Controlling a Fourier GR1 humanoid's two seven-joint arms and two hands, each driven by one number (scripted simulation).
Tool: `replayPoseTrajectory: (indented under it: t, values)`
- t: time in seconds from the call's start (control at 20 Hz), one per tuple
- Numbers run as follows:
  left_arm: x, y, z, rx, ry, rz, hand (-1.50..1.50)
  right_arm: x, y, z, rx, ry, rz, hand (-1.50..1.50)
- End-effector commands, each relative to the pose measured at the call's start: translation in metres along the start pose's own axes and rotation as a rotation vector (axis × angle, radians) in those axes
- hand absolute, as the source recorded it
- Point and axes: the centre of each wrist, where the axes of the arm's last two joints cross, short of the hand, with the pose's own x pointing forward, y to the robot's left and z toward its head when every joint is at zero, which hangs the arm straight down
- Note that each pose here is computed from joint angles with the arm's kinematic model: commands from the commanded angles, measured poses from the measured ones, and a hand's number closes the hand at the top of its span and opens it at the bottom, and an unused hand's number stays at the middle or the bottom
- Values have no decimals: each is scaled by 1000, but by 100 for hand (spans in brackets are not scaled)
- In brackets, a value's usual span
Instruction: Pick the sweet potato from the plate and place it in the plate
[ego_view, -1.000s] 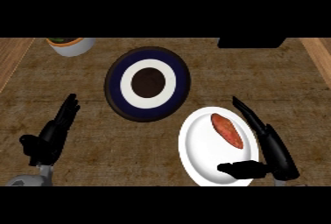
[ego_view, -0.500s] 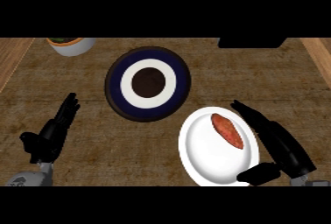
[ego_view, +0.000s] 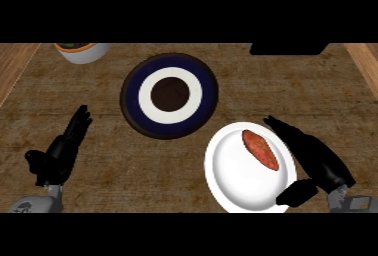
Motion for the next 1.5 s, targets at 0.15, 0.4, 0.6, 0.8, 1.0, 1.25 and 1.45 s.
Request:
replayPoseTrajectory:
  t: [0.15,0.4,0.6,0.8,1.0,1.25,1.45]
  values:
    - [-18,-13,2,-1,-7,-5,0,-3,-6,-26,69,63,76,-150]
    - [-9,11,0,3,8,3,0,3,18,-42,75,71,57,-150]
    - [4,23,-7,-6,-4,-11,0,-5,25,-53,49,89,112,-150]
    - [-15,-7,0,-8,16,15,0,-23,50,-66,74,130,151,-150]
    - [-4,-4,3,20,-6,-12,0,-31,53,-54,65,122,134,-150]
    - [1,1,3,-1,-6,-13,0,-29,62,-78,162,24,162,150]
    - [-8,4,-9,12,10,2,0,-24,53,-81,150,9,129,150]
